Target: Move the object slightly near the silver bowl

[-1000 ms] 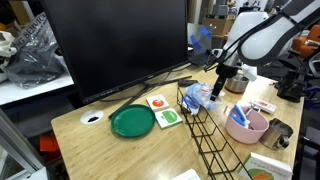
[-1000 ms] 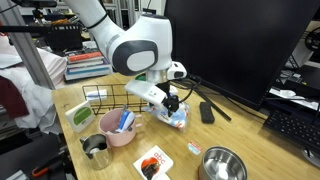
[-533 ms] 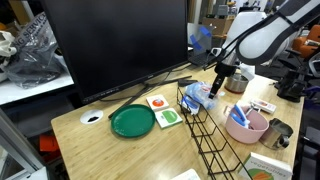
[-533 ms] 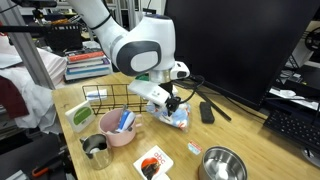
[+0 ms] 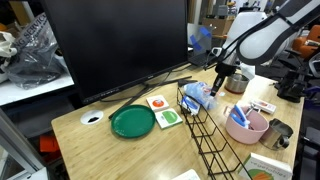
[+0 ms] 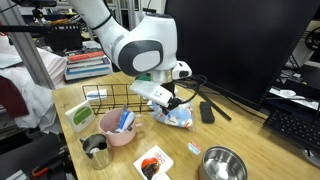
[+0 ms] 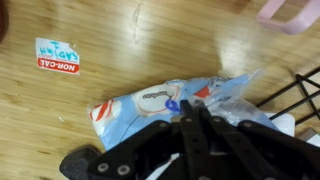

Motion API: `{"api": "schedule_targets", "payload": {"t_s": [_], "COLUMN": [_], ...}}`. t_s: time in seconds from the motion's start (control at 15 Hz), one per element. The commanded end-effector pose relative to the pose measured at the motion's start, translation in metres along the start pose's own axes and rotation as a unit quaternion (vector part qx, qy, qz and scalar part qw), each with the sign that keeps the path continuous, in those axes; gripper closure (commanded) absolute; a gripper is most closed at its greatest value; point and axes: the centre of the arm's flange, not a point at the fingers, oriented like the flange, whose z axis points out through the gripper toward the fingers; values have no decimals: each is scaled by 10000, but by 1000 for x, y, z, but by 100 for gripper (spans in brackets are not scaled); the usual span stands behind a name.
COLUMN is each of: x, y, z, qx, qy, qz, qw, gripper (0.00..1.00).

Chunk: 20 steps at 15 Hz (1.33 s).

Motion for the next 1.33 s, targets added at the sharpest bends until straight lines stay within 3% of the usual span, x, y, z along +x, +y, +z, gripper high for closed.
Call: {"api": "schedule_targets", "payload": {"t_s": [0.0,0.33,1.27], "x": [2,3,11], "y": [6,16,47], "z": [-8,-29,-95], "qx": [-41,-3,18], "qy": [69,269,1122], "qz": [-6,154,929], "qw": [10000,9995,9893], "gripper": [90,100,100]}}
